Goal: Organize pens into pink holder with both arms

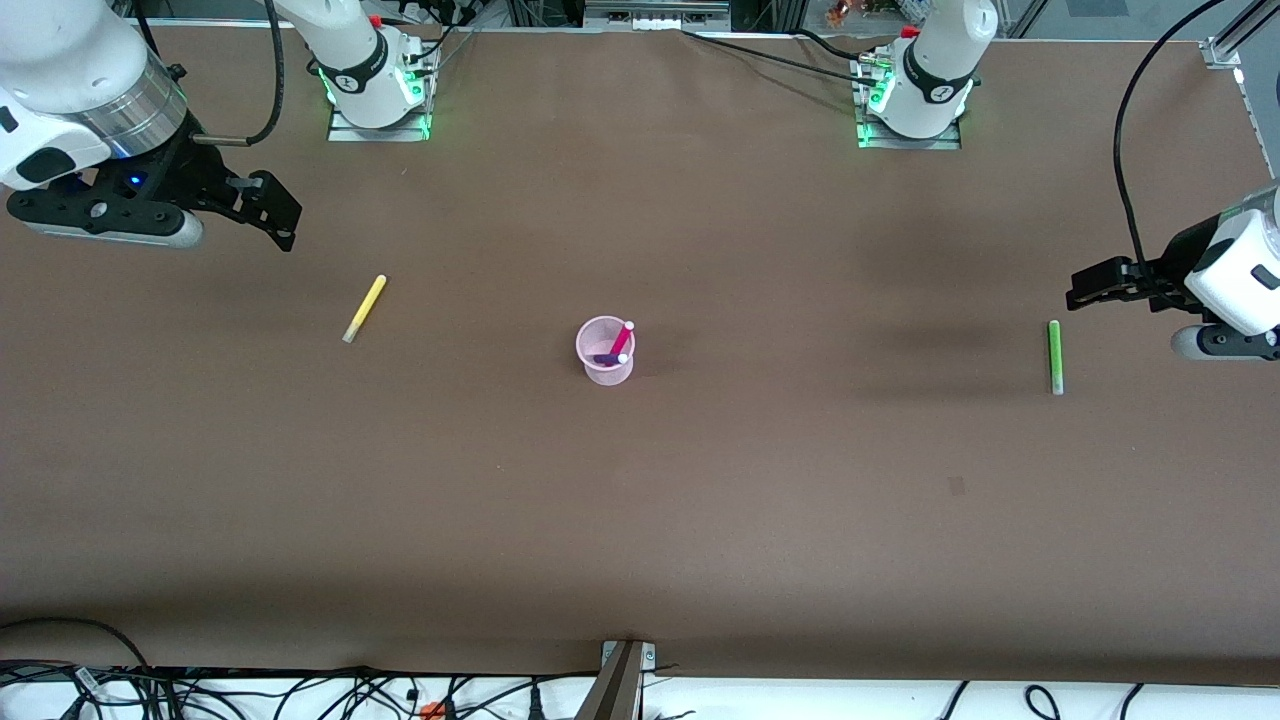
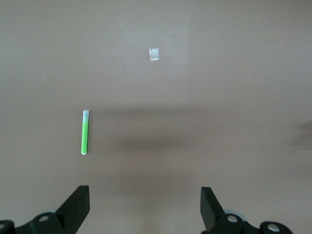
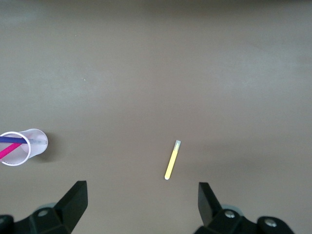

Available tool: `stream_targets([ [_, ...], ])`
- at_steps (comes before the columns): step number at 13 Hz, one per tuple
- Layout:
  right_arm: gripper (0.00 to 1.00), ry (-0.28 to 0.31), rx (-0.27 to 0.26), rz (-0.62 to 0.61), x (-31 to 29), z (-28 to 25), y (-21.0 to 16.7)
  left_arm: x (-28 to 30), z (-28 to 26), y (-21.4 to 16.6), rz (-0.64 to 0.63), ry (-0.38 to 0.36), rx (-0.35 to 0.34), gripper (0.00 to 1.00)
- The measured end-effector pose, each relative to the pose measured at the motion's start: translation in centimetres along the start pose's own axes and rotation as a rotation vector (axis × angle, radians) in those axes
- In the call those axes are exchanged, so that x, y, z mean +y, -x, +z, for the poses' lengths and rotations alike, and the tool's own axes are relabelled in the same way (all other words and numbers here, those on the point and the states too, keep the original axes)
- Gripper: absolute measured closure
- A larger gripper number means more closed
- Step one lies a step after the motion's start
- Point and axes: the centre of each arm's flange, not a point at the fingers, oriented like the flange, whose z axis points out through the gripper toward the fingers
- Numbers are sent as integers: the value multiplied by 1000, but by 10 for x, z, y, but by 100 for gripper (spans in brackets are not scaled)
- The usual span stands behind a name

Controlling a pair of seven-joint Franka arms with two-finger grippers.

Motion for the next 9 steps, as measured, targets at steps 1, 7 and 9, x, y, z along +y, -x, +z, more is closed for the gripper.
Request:
stream_targets([
  [1, 0, 0, 0, 0, 0, 0, 0, 2, 0, 0, 3, 0, 0, 0],
  [7, 0, 0, 0, 0, 0, 0, 0, 6, 0, 0, 6, 0, 0, 0],
  [9, 0, 0, 0, 0, 0, 0, 0, 9, 0, 0, 11, 1, 0, 0],
])
